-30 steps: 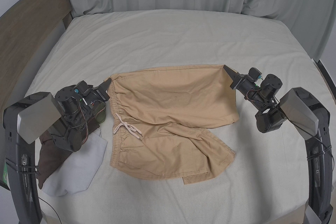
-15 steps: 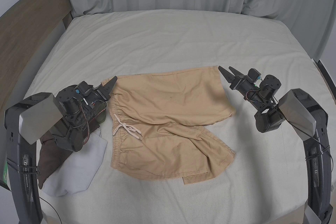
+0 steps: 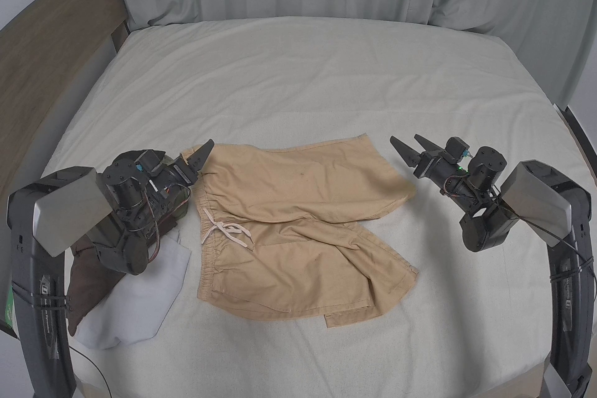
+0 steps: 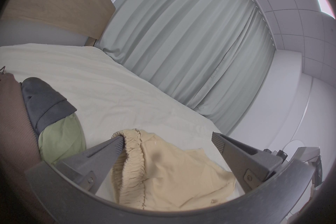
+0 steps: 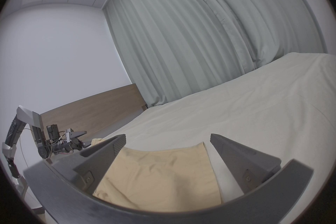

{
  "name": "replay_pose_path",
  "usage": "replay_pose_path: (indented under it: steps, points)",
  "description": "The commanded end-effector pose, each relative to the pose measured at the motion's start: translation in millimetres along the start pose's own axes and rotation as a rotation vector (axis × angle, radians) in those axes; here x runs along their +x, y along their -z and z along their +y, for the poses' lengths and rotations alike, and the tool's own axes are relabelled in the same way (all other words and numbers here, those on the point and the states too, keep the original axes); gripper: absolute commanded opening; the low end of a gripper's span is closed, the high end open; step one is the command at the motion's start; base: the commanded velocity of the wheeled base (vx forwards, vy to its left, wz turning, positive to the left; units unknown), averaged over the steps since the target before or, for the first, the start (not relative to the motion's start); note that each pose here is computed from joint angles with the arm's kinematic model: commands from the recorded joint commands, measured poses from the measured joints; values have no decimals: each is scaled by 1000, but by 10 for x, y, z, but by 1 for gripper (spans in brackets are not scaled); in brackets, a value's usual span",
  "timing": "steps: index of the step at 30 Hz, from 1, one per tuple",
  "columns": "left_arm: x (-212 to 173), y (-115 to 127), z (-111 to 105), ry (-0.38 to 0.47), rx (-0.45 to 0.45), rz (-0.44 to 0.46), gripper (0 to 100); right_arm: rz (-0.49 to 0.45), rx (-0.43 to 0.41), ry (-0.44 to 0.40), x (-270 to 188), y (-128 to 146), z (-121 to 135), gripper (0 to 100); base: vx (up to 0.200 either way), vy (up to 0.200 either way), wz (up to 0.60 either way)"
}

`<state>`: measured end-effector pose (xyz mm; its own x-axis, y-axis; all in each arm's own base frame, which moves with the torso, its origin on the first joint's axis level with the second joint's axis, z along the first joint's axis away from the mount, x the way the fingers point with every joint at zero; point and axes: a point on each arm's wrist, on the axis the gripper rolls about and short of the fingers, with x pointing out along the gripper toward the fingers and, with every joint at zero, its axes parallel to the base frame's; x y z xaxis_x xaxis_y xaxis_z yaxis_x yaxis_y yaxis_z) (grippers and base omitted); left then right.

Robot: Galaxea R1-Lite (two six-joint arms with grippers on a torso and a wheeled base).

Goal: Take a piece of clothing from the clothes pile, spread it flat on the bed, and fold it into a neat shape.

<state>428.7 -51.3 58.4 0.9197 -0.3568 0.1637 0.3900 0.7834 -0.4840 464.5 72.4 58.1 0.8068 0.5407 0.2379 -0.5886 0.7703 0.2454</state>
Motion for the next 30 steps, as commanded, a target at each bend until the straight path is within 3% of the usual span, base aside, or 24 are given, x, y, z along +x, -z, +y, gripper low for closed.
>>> replay_pose_path:
  steps: [1,6,10,12,14,15,16,19,25,30]
  points:
    - [-251,-21,-66,-31,-12,63,100,38,-31,-9,-215,-146,283,100,0,0,0]
    - [-690,-167,-226,-17,-30,160,100,100,-25,-2,-444,-220,466,100,0,0,0]
    - [-1112,-328,-374,22,23,229,100,150,-2,-6,-651,-287,657,100,0,0,0]
    - [-1321,-479,-474,110,81,250,100,166,7,-14,-753,-347,789,100,0,0,0]
    - [-1551,-730,-612,264,117,258,100,164,11,-49,-828,-463,1010,100,0,0,0]
    - [-1551,-730,-612,264,117,258,100,164,11,-49,-828,-463,1010,100,0,0,0]
    - [-1731,-835,-690,358,126,283,100,178,16,-78,-937,-520,1192,100,0,0,0]
    - [-1870,-909,-776,413,149,286,100,215,31,-91,-1126,-541,1339,100,0,0,0]
    - [-1980,-929,-849,465,184,294,100,265,53,-72,-1292,-494,1334,100,0,0,0]
    - [-2046,-828,-821,499,272,316,100,292,64,-52,-1341,-438,1297,100,0,0,0]
